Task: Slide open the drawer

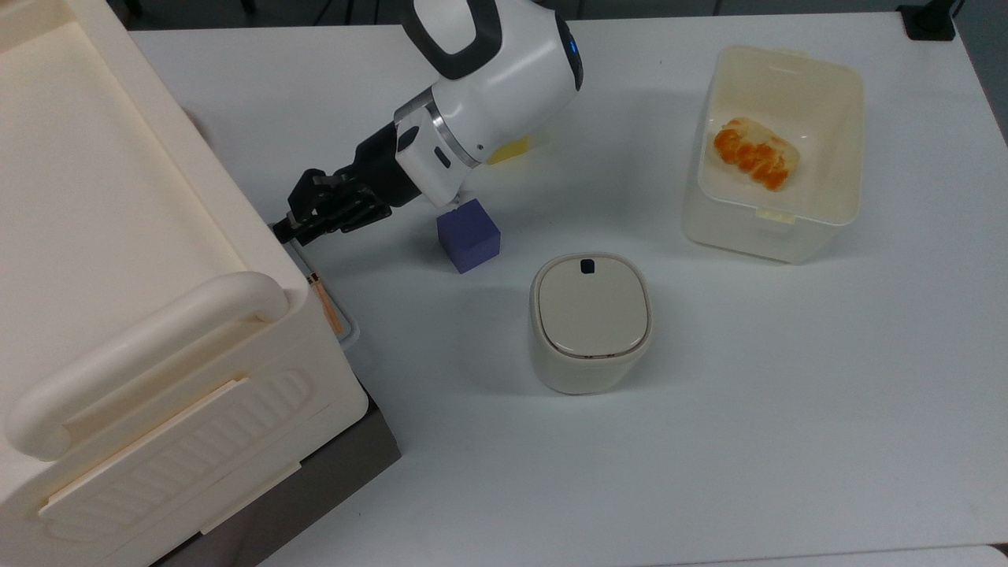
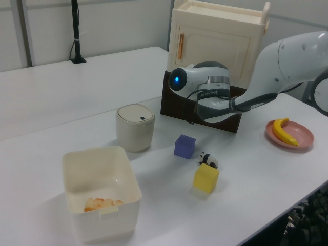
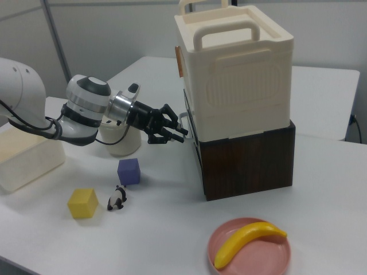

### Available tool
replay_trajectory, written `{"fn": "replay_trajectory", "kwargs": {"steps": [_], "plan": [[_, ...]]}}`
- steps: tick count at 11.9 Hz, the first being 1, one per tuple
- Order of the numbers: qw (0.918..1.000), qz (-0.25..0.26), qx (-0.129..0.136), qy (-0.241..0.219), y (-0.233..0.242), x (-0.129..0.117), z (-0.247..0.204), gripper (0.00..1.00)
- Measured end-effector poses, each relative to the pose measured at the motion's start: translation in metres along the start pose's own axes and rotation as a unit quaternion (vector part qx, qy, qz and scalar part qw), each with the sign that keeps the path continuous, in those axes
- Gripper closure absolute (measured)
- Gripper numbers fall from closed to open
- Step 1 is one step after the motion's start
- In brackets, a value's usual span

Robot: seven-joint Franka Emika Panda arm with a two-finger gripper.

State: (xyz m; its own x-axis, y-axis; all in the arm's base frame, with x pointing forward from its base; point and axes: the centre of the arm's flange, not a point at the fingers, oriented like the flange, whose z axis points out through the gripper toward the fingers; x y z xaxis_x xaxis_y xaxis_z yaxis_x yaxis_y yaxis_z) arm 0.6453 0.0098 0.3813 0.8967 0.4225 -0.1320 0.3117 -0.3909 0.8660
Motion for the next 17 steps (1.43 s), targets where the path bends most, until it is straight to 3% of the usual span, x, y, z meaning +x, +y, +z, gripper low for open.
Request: {"fn": "replay_trajectory", "kwargs": {"steps": [4, 7, 17], "plan": [[1.0, 0.001, 0.001, -0.006, 0.0016, -0.0034, 0.0075, 0.72], [0.9999, -0.009, 0.003, -0.005, -0.0022, -0.0029, 0.0075, 0.82], [0.9999, -0.011, 0.003, -0.005, -0.0022, -0.0029, 0.0076, 0.82]]}}
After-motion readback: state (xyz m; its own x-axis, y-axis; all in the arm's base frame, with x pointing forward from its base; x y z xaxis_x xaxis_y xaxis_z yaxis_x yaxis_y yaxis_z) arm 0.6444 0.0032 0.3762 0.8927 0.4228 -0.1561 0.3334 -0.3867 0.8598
